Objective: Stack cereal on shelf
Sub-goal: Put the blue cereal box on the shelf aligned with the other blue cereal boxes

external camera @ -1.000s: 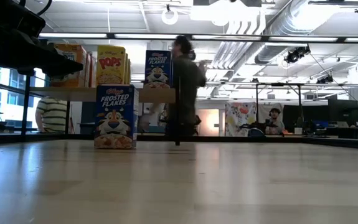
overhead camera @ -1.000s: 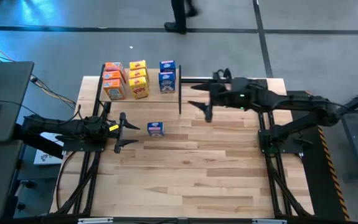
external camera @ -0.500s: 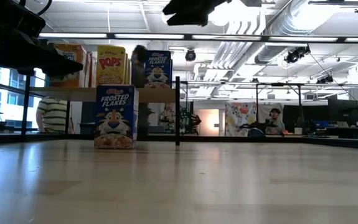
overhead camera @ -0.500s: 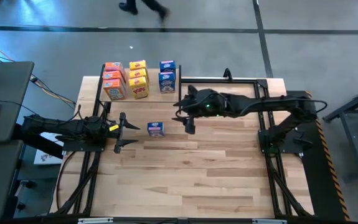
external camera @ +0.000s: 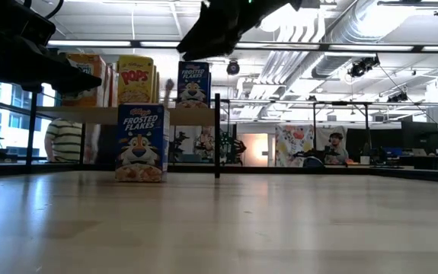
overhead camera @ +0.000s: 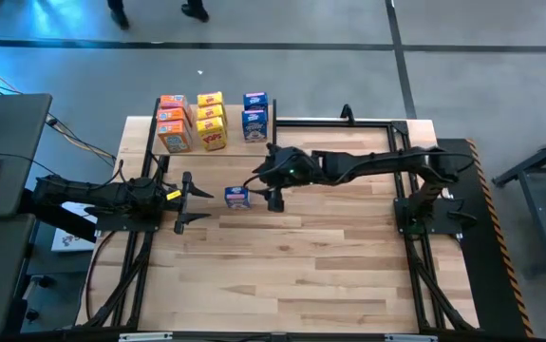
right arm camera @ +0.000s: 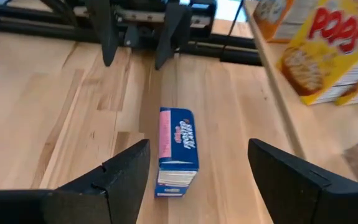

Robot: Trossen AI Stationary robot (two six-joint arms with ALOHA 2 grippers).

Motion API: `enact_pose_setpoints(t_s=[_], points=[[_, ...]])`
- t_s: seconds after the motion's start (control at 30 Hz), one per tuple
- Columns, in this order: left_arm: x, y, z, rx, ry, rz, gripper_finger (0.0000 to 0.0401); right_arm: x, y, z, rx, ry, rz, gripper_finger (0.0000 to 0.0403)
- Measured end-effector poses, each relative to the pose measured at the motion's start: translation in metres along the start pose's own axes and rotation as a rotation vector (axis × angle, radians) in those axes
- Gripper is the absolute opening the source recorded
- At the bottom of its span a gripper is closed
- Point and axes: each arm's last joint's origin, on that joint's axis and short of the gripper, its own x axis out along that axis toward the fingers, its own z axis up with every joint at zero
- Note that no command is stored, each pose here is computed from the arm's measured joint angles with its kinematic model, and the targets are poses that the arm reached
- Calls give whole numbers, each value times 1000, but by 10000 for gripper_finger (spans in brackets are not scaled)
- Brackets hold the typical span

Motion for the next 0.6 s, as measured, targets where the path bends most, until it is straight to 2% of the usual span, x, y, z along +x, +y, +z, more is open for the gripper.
enact_pose_setpoints(t_s=[0.6], points=[[0,0,0,0,-1,0,251,53,7,-24,-31,-2,72,266]])
